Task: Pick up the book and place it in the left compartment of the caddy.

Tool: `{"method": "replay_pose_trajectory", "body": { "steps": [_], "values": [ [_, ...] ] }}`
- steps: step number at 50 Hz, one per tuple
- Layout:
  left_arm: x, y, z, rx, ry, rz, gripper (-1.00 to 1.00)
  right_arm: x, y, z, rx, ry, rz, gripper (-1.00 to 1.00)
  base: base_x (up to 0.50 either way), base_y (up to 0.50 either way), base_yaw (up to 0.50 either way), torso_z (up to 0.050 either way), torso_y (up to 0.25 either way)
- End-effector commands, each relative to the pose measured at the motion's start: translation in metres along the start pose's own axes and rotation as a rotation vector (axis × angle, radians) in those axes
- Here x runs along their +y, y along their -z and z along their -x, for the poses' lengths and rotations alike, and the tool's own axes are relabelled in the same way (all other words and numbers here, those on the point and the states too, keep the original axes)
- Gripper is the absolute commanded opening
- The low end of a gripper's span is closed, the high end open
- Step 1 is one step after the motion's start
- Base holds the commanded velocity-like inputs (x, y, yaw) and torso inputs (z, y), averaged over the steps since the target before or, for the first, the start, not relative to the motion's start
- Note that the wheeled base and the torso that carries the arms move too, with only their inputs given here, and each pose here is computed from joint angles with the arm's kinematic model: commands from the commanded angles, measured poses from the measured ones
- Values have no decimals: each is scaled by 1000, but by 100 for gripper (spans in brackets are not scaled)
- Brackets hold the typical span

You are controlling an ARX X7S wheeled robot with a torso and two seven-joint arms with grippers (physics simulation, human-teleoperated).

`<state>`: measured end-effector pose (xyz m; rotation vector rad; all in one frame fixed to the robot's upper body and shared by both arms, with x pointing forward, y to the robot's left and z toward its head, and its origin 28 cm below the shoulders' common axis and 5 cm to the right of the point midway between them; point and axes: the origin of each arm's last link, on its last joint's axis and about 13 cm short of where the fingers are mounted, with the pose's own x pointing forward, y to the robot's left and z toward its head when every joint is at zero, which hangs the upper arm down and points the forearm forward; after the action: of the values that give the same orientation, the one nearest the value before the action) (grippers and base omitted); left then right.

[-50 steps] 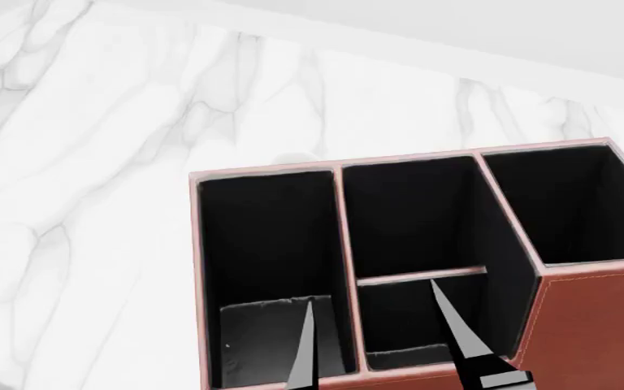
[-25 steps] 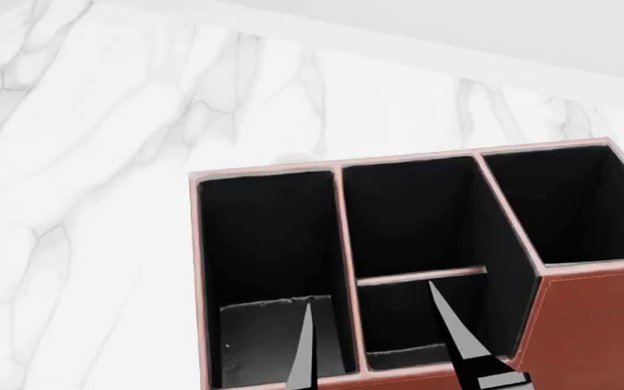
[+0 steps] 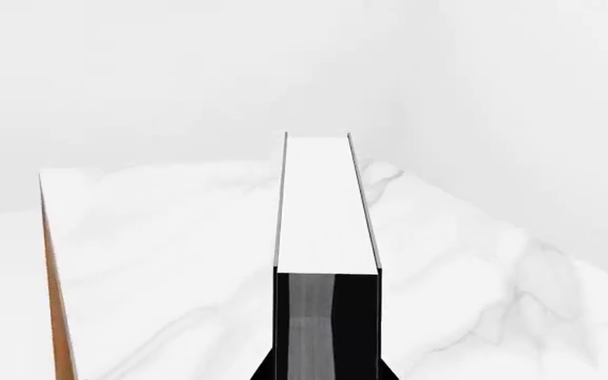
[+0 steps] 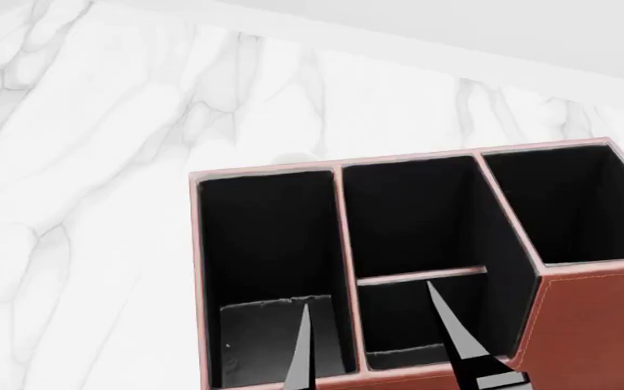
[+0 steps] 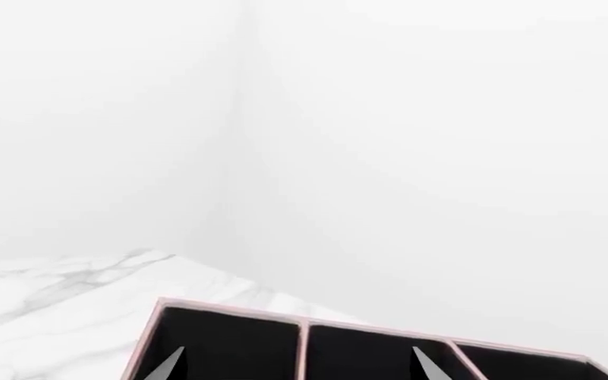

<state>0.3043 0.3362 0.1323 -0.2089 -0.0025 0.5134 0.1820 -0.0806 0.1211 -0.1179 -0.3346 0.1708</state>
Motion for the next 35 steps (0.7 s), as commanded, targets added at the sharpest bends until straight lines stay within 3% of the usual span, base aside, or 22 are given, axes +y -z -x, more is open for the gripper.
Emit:
{"method": "replay_pose_trajectory", "body": {
  "steps": [1,13,35],
  "values": [
    [-31,-60,45,-167,205,10,-100,0,-1,0,-3,2,-1,100,0,0,0,0,0],
    [-64,-82,70,-210,405,-4,-100,-2,-4,0,-7,6,-2,100,0,0,0,0,1],
    [-119,-91,86,-215,599,-18,-100,-1,-3,0,-7,6,-1,100,0,0,0,0,2]
  ]
}}
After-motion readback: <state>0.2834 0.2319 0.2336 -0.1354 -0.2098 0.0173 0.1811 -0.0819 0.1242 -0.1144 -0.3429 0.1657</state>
